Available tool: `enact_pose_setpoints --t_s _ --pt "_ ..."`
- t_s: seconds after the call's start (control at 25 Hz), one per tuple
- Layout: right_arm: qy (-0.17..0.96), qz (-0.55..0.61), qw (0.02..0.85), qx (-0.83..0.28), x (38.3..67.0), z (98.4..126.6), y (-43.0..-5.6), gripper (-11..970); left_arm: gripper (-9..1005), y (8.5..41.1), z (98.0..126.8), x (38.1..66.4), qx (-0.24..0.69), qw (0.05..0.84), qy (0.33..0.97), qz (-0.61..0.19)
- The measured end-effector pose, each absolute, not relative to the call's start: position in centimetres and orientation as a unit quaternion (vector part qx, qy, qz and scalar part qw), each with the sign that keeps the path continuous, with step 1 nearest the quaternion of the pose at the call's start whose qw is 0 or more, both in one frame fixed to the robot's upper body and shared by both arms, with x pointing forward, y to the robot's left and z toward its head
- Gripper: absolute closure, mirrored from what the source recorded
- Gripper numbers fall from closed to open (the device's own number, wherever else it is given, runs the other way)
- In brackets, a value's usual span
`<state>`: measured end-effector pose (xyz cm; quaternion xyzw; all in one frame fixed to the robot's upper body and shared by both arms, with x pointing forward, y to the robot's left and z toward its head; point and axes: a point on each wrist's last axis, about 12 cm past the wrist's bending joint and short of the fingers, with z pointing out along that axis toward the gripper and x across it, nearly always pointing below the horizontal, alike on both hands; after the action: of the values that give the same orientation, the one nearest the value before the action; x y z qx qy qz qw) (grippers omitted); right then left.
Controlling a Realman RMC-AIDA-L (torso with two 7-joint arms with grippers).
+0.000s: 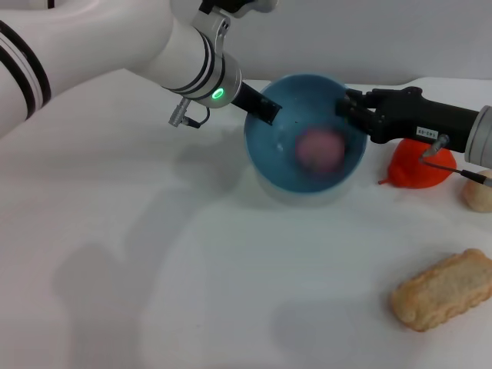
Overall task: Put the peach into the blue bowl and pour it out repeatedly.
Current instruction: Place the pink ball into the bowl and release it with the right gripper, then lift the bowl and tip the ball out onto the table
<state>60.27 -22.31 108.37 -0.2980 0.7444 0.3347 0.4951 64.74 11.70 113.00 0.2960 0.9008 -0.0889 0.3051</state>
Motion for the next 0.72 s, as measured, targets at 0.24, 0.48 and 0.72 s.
enact_pose_setpoints --t_s 0.24,0.48,0.72 --pt "0.738 0.339 0.498 -0.304 60.2 108.6 -22.2 635 995 11.9 112.6 64.6 0.289 0.3 0.904 -0.095" --pt "0.719 0.336 0.547 -0.266 59.4 108.8 -24.3 396 995 12.4 112.2 64.6 0.284 0.308 0.904 -0.092" --pt "0.714 0.292 0.6 -0.212 57.1 108.5 -29.1 384 995 12.5 112.4 64.8 0.287 0.313 0.901 -0.086"
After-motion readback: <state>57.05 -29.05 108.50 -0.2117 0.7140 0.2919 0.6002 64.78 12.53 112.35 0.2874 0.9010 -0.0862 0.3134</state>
